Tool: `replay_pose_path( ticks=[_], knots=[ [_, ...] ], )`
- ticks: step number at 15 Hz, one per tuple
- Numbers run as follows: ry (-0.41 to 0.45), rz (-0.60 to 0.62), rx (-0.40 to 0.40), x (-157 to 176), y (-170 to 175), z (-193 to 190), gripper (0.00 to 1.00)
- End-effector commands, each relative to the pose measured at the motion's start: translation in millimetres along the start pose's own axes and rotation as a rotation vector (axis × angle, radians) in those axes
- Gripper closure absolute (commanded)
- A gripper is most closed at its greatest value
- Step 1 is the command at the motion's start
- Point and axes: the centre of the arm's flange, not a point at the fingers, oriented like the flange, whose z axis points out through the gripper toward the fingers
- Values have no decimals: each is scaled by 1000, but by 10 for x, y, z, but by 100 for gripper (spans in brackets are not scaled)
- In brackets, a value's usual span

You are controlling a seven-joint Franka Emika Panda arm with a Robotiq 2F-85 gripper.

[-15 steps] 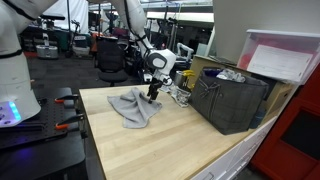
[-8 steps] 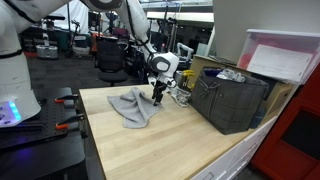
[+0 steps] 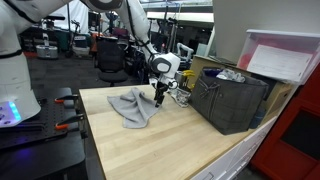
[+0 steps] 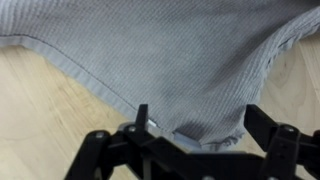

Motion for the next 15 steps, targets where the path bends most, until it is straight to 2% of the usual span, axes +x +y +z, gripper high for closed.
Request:
replay_pose_path(
  ticks=[1,5,9,10,15],
  knots=[
    [4,51,35,-32,-1,-13,35],
    [-30,54,66,-119,-90,86,66],
    [-7,62,65,-151,-139,58,95],
    [9,67,57,-143,-137,47,100],
    [106,143,9,52,-25,-21,99]
  ],
)
